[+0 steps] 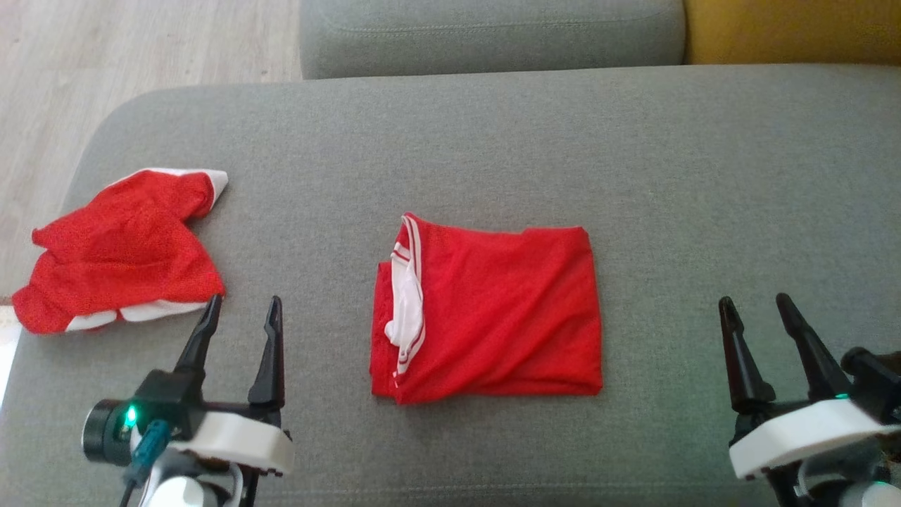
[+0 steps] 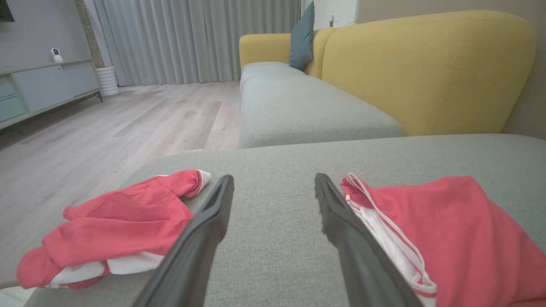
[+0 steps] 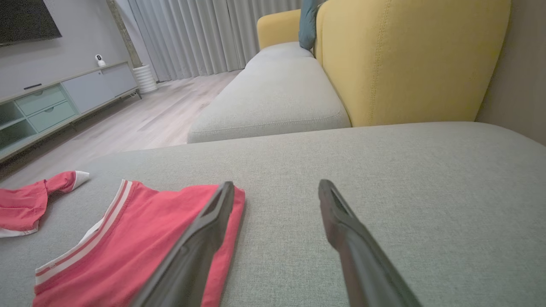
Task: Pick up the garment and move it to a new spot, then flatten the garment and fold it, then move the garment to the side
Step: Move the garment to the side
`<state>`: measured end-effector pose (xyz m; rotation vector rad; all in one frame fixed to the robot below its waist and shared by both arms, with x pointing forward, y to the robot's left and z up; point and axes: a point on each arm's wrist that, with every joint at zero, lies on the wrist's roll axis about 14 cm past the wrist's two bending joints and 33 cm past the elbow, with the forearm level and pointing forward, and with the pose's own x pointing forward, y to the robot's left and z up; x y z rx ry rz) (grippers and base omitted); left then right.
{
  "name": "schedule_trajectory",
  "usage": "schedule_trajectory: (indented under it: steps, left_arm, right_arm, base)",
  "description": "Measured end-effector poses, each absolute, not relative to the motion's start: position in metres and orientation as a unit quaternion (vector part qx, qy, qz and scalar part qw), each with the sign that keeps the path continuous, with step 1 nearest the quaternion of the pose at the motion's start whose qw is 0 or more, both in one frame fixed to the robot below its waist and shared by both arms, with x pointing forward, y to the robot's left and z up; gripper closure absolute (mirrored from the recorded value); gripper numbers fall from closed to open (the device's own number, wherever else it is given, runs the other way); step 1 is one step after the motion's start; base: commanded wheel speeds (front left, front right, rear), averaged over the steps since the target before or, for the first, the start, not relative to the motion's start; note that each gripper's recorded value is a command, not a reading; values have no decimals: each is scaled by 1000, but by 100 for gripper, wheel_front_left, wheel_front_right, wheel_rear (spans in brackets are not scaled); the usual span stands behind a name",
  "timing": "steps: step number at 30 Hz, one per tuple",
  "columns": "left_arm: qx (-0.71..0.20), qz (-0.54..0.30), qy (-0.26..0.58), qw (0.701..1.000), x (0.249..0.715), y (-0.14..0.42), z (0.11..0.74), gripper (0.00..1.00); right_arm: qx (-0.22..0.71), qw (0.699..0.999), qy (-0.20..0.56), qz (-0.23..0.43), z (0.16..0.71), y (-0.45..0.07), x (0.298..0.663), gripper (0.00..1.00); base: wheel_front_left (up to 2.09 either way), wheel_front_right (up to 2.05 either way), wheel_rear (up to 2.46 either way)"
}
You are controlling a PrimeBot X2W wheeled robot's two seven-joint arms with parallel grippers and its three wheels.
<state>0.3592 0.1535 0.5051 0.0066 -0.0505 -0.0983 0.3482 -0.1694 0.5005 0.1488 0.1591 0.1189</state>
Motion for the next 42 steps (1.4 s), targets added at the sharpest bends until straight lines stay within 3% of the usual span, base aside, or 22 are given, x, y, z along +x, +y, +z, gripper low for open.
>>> schedule_trajectory:
  steps: [7, 13, 24, 25, 26, 27, 28, 35, 42]
  left_arm:
    - [4, -44, -34, 998, 366, 157, 510, 0]
    - [-1, -38, -58, 998, 383, 159, 524, 0]
    - [-3, -3, -51, 999, 392, 182, 518, 0]
    - [-2, -1, -50, 999, 392, 183, 518, 0]
    - [-2, 2, -49, 999, 392, 185, 517, 0]
    - [-3, 1, -48, 999, 392, 185, 516, 0]
    - [-4, 4, -47, 999, 393, 186, 515, 0]
    - [-5, -8, -50, 999, 401, 178, 515, 0]
    - [-7, -63, -66, 996, 418, 145, 519, 0]
  right_arm:
    - [74, 987, 124, 72, 476, -160, 354, 0]
    - [68, 973, 186, 115, 438, -135, 380, 0]
    - [60, 929, 317, 184, 363, -78, 405, 0]
    - [60, 927, 321, 186, 361, -75, 407, 18]
    - [62, 925, 324, 188, 360, -73, 408, 55]
    - [64, 924, 325, 190, 360, -71, 410, 82]
    - [65, 922, 329, 192, 359, -70, 410, 100]
    - [42, 924, 318, 207, 367, -69, 408, 100]
    - [10, 939, 292, 180, 382, -105, 405, 100]
  base:
    - [0, 0, 0]
    - [0, 0, 0]
    - [0, 0, 0]
    - [0, 0, 0]
    - [0, 0, 0]
    - [0, 0, 0]
    - [0, 0, 0]
    - [0, 0, 0]
    - [0, 0, 0]
